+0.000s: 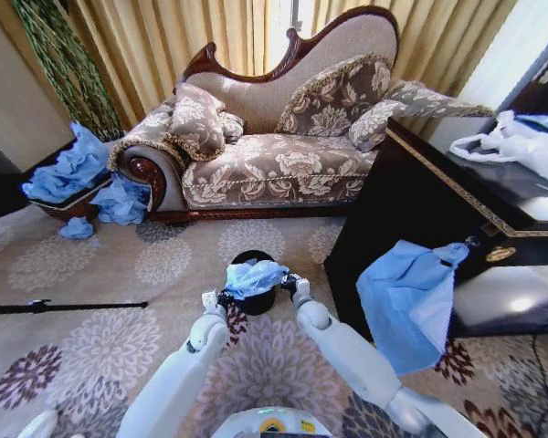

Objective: Place a garbage bag over the trash bin.

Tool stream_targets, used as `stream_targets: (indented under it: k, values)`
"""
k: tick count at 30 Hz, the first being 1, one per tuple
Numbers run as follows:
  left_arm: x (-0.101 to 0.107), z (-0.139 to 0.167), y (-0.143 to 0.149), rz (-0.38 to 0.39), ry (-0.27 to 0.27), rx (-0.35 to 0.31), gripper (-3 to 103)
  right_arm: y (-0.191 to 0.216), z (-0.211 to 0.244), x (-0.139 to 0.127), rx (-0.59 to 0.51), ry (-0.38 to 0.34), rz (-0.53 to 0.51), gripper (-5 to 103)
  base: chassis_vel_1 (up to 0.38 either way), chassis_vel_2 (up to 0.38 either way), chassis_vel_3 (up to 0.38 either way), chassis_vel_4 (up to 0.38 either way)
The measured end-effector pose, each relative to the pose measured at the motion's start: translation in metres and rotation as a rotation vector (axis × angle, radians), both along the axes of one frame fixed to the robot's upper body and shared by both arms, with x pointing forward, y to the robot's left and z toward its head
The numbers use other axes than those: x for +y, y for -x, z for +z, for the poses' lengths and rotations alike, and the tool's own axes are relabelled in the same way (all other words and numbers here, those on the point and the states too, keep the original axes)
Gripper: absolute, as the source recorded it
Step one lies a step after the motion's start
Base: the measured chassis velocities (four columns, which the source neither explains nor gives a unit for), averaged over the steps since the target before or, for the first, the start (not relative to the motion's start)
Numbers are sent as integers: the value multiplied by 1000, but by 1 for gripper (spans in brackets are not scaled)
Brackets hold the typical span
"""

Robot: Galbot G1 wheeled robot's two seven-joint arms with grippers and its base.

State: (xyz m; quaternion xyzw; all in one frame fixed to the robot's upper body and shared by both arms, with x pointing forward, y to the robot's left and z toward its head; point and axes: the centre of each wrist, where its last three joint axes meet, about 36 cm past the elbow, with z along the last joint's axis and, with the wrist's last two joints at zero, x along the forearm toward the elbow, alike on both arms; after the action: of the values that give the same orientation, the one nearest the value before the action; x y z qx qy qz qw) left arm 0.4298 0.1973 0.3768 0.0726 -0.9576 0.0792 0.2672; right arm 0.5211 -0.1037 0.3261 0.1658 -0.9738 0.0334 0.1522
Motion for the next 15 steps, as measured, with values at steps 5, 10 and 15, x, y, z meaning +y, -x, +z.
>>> stream_targets:
  k: [5, 10, 15]
  values:
    - [7, -2, -2, 17, -9, -11, 0, -11, 0, 9, -12, -16, 22, 0, 0, 0, 0, 0]
    - [11, -5, -1, 27, -13, -11, 0, -20, -3, 13, -21, -16, 33, 0, 0, 0, 0, 0]
    - [12, -5, -2, 31, -10, -18, 0, -24, -3, 11, -26, -9, 37, 0, 0, 0, 0, 0]
